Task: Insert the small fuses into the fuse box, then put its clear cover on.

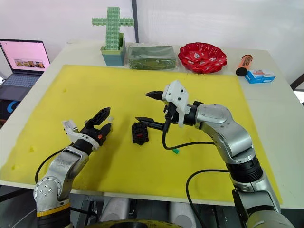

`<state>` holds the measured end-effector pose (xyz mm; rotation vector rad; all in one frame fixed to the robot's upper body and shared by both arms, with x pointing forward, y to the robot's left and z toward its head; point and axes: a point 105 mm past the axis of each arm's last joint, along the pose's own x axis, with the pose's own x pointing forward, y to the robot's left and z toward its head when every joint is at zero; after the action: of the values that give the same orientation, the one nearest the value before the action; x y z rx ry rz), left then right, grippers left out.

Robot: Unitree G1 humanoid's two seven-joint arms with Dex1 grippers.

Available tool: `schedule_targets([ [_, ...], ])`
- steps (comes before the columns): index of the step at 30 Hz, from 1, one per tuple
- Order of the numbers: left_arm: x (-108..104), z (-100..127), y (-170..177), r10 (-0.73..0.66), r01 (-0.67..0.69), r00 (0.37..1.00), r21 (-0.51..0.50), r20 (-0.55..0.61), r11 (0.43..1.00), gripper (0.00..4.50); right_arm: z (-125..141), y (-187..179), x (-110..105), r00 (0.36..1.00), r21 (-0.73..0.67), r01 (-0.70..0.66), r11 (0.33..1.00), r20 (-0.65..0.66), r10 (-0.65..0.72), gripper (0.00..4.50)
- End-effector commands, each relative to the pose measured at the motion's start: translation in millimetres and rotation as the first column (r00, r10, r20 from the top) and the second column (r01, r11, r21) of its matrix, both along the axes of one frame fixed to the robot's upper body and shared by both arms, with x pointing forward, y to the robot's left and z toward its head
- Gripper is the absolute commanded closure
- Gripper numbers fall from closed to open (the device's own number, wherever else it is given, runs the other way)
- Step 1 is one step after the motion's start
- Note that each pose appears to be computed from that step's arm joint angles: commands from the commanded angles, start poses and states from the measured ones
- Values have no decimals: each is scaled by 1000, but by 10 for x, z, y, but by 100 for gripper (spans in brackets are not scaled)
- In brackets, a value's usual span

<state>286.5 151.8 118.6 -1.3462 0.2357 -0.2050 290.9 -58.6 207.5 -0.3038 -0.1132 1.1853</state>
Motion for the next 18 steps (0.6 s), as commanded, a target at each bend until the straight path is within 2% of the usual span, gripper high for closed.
schedule_targets([
  [1, 17, 74, 26, 30, -30, 999, -2, 26, 1000, 0, 104, 10, -39, 999, 13, -9, 1000, 52, 9, 3],
  [18, 8, 11, 73, 80, -80, 997, 1, -11, 997, 0, 97, 22, -41, 999, 12, -9, 1000, 52, 9, 3],
])
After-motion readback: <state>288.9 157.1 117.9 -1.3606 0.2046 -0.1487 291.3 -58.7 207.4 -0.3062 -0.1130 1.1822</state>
